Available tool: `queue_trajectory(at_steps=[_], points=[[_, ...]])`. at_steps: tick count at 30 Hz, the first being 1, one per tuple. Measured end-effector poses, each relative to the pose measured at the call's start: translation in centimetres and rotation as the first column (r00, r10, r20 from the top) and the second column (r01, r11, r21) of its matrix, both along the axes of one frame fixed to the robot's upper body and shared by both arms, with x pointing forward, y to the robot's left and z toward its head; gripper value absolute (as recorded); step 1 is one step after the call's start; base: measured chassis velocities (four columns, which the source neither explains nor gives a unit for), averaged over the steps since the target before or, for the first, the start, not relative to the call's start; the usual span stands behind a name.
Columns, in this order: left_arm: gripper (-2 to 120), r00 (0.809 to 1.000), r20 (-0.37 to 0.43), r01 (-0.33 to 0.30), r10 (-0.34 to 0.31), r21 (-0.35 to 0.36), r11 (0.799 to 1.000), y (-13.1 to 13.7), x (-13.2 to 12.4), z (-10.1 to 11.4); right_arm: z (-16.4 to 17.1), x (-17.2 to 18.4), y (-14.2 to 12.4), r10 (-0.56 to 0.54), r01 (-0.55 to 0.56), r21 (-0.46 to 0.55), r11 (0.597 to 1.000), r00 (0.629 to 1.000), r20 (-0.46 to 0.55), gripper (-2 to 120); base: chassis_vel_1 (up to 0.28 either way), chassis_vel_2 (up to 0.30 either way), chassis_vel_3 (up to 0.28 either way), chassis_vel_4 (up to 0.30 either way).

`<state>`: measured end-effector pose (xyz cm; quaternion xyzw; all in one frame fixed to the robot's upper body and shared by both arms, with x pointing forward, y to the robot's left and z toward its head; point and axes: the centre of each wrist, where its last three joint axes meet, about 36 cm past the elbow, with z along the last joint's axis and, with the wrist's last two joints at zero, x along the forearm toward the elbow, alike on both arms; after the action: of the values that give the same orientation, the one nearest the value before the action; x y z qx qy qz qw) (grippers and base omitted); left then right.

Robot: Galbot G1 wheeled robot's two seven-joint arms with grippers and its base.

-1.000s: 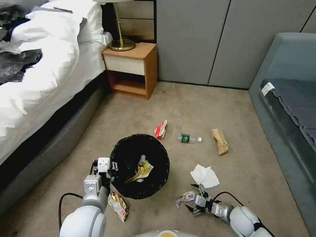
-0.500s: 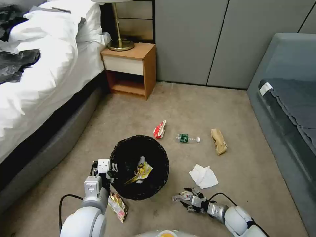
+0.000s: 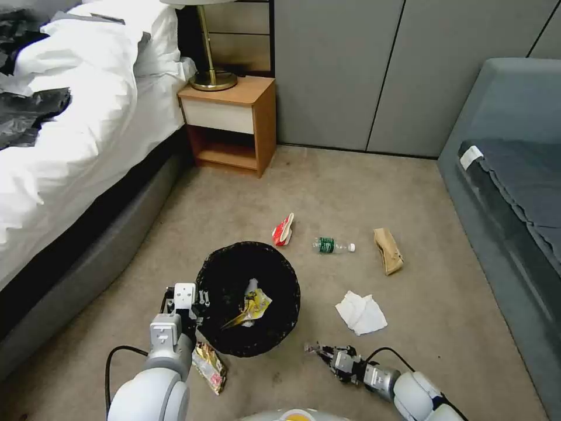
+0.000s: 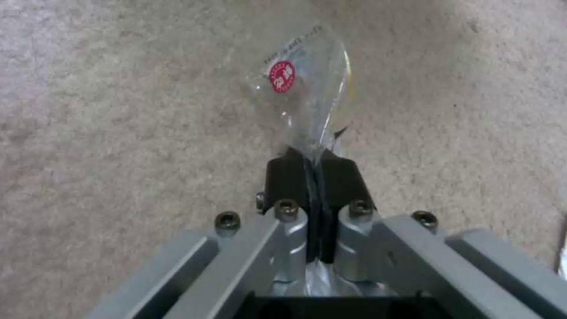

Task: Pick up the trash bin, then pick up the garbage from the floor and place it into the trash bin.

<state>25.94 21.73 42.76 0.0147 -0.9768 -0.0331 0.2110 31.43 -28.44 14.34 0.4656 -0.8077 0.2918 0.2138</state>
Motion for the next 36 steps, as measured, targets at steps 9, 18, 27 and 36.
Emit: queue_trajectory(at_steps=[9, 18, 27, 36], points=[[1, 1.0, 0.004, 0.007, -0.007, -0.004, 1.0, -0.2, 0.2, -0.1, 0.7, -0.8, -0.5, -0.078, 0.077, 0.047, 0.996, 0.997, 0.019, 0, 0.0, 0.0, 0.0, 0.0], [0, 1.0, 0.009, 0.017, -0.017, -0.008, 1.0, -0.3, 0.3, -0.1, 4.4, -0.2, -0.2, -0.241, 0.211, 0.196, 0.958, 0.96, 0.144, 0, 0.0, 0.0, 0.0, 0.0], [0, 1.0, 0.01, 0.024, -0.023, -0.006, 1.0, -0.2, 0.3, -0.1, 13.7, 2.3, 0.5, -0.516, 0.322, 0.499, 0.805, 0.796, 0.318, 0, 0.0, 0.0, 0.0, 0.0], [0, 0.999, 0.015, 0.036, -0.035, -0.011, 0.999, -0.6, 0.5, -0.1, 26.1, 4.6, 2.8, -0.635, 0.099, 0.788, 0.607, 0.656, 0.407, 0, 0.0, 0.0, 0.0, 0.0]])
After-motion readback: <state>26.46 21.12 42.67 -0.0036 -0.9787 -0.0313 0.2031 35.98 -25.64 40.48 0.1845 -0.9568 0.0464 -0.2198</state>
